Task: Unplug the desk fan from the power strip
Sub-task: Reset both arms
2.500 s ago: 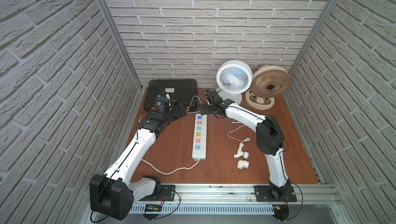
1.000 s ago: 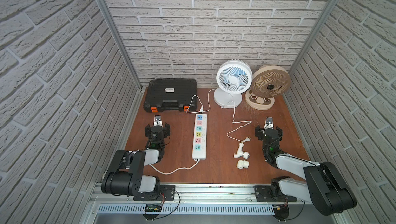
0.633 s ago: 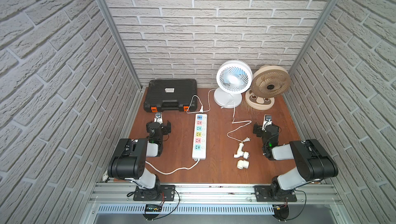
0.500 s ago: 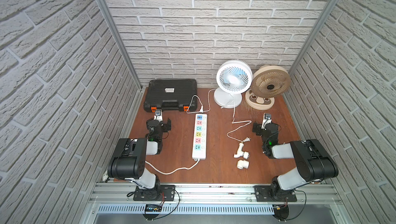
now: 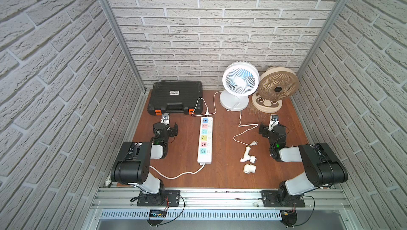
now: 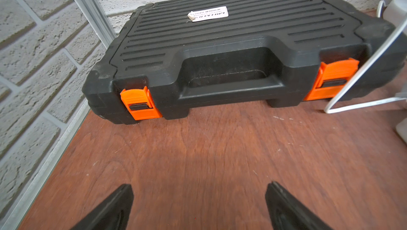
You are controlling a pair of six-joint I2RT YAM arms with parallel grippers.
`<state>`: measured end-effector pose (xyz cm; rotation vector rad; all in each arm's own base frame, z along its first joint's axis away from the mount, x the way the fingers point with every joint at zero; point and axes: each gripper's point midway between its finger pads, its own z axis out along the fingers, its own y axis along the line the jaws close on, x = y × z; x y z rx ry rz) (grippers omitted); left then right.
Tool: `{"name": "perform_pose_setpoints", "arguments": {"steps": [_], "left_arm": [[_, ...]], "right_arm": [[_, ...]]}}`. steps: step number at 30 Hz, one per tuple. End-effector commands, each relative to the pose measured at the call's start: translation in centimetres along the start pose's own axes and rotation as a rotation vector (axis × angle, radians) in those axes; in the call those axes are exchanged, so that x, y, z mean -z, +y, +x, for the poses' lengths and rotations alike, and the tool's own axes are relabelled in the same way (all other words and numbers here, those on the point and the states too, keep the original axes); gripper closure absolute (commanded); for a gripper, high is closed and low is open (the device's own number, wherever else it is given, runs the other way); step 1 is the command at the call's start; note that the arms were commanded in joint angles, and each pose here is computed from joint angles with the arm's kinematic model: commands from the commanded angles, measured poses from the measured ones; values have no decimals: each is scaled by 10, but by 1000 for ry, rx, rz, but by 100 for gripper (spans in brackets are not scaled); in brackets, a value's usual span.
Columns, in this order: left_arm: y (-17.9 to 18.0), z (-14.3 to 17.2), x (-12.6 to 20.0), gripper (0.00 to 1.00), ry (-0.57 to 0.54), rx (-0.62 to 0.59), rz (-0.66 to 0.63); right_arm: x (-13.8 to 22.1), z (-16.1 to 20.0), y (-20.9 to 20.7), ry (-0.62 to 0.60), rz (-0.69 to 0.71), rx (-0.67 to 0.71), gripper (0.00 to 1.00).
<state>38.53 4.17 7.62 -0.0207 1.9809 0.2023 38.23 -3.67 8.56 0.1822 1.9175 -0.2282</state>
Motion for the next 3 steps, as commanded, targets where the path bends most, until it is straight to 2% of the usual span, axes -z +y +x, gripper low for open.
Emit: {"name": "perform_pose_setpoints", "arguments": {"steps": [1,3], "left_arm": [[1,-15,-3,2,-40,-11,-9],[1,-14,-3,2,-40,-12,-10]], "right_arm": [[-1,-14,4,-44,-10,-4,1],[0,-15,3,-48,-9,-5,1]]}}
